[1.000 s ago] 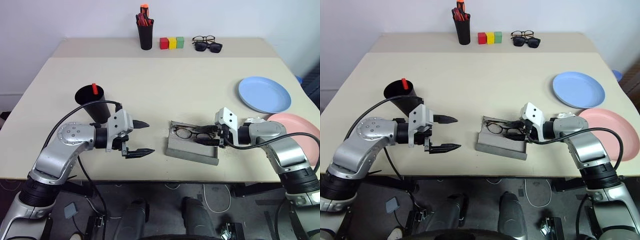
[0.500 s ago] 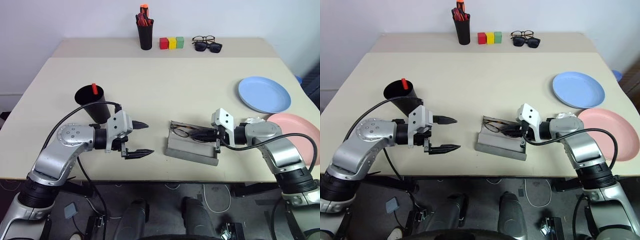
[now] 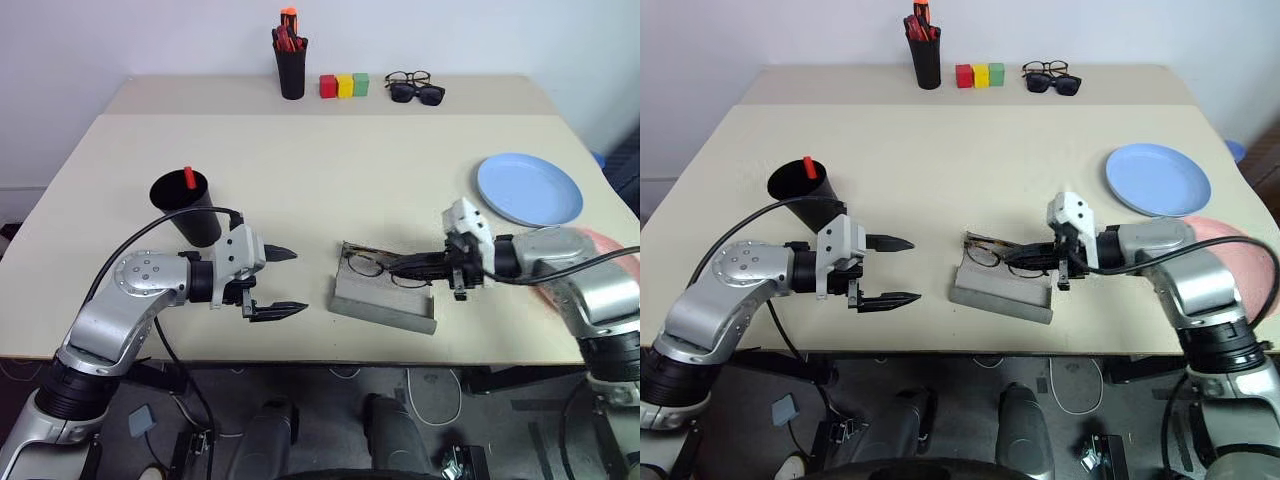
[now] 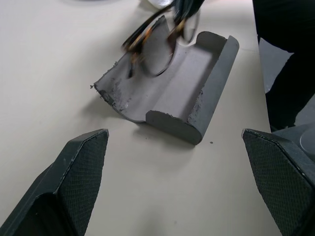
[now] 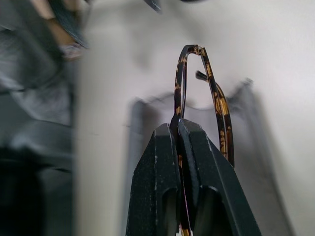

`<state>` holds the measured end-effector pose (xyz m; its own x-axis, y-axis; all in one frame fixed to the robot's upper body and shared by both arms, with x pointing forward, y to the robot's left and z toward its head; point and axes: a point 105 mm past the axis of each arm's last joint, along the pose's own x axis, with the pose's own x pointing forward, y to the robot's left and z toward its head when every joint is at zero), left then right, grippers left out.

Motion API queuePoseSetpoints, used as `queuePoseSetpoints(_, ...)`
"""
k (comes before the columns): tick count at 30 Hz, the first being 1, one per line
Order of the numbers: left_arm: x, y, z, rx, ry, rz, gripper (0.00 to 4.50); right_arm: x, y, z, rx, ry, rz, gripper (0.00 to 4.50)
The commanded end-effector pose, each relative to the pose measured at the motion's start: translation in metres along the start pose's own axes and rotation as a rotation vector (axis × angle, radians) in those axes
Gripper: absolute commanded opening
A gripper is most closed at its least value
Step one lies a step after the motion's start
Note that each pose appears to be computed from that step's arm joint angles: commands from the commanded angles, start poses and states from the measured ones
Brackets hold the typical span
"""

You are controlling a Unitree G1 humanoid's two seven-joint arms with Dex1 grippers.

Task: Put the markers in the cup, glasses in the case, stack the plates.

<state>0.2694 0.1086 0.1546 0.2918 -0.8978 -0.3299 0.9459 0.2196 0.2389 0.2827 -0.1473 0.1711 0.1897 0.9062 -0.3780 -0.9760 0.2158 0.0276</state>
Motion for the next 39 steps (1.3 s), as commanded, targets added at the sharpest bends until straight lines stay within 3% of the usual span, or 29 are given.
queuePoseSetpoints(1,0.001,-0.003,0.007,0.032,-0.017,-0.012,4.50,-0.007,0.007,0.010,0.012,-0.009,0.040,0.04)
queuePoseSetpoints(21,-0.006,-0.008,0.007,0.003,-0.006,0.015,4.50,0.017,0.000,-0.038,0.164,0.015,0.072,0.04)
queuePoseSetpoints(25,-0.007,-0.008,0.007,0.002,-0.002,0.016,4.50,0.015,0.004,-0.043,0.187,0.050,0.103,1.40)
queuePoseSetpoints(31,-0.005,-0.008,0.008,0.002,-0.004,0.012,4.50,0.012,-0.001,-0.038,0.168,0.023,0.056,4.43)
queuePoseSetpoints(37,0.002,-0.004,0.010,0.007,-0.020,0.009,4.50,-0.010,0.004,-0.017,0.086,-0.036,-0.049,4.43)
queuePoseSetpoints(39,0.007,0.002,0.011,-0.012,-0.026,0.012,3.93,-0.021,0.014,-0.018,0.056,-0.023,-0.090,4.50)
